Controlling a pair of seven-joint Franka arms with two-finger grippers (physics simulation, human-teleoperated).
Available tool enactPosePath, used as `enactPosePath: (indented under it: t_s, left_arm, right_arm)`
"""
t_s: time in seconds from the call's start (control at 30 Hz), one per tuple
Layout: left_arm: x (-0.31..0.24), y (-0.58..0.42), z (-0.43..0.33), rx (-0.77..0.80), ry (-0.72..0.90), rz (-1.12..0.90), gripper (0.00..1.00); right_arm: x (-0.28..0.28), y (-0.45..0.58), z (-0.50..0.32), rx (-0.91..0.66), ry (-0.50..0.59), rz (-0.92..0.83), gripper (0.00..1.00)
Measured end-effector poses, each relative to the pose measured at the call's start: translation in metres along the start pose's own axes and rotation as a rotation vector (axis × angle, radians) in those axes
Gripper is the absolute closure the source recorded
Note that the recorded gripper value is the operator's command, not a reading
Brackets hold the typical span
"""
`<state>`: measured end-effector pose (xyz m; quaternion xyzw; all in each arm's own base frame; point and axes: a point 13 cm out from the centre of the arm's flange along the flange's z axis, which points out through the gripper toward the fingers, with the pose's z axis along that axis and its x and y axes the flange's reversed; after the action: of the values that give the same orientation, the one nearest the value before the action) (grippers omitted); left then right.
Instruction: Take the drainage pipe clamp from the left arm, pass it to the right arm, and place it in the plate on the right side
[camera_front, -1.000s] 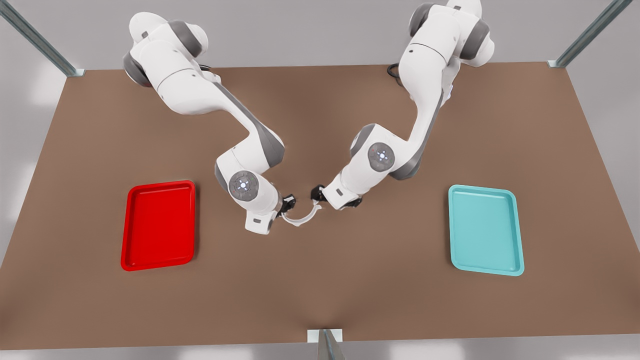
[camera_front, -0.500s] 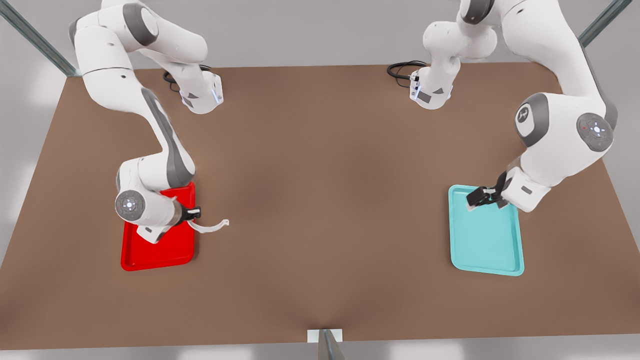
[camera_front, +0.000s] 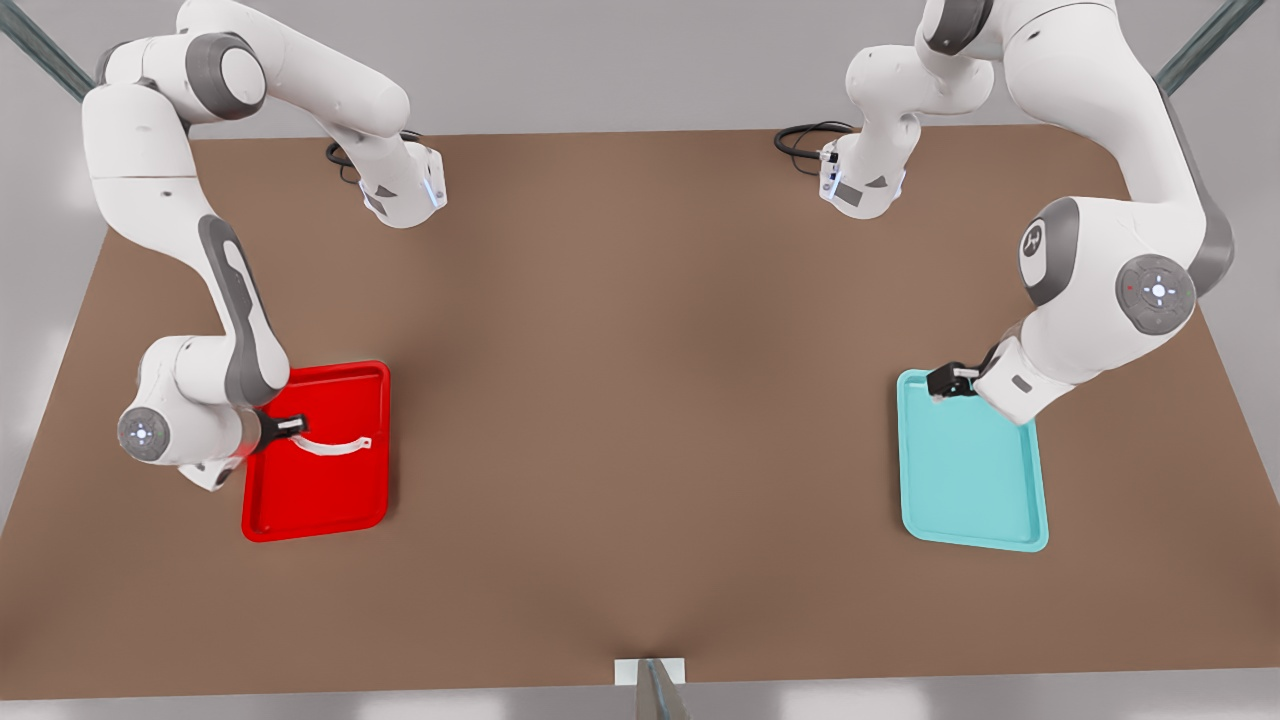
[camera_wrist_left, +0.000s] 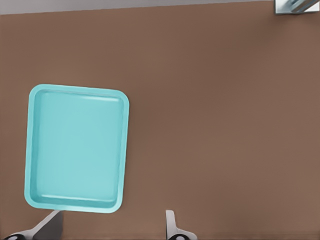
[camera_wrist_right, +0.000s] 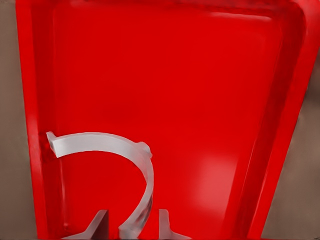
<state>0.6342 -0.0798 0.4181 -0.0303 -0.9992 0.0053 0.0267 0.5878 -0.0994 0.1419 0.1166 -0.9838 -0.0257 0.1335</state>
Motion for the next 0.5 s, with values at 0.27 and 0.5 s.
enactPosePath:
  t_s: [0.27,0.5]
  left_arm:
    - [0.006,0.002,0.001,-0.003,0.022,0.026,0.00]
    - [0.007,0.002,0.000,-0.004,0.026,0.044,0.00]
  right_arm:
    - [-0.073,0.099,-0.223,0.112,-0.313,-0.145,0.00]
    - [-0.037,0.193,-0.311,0.111,-0.352,-0.174,0.00]
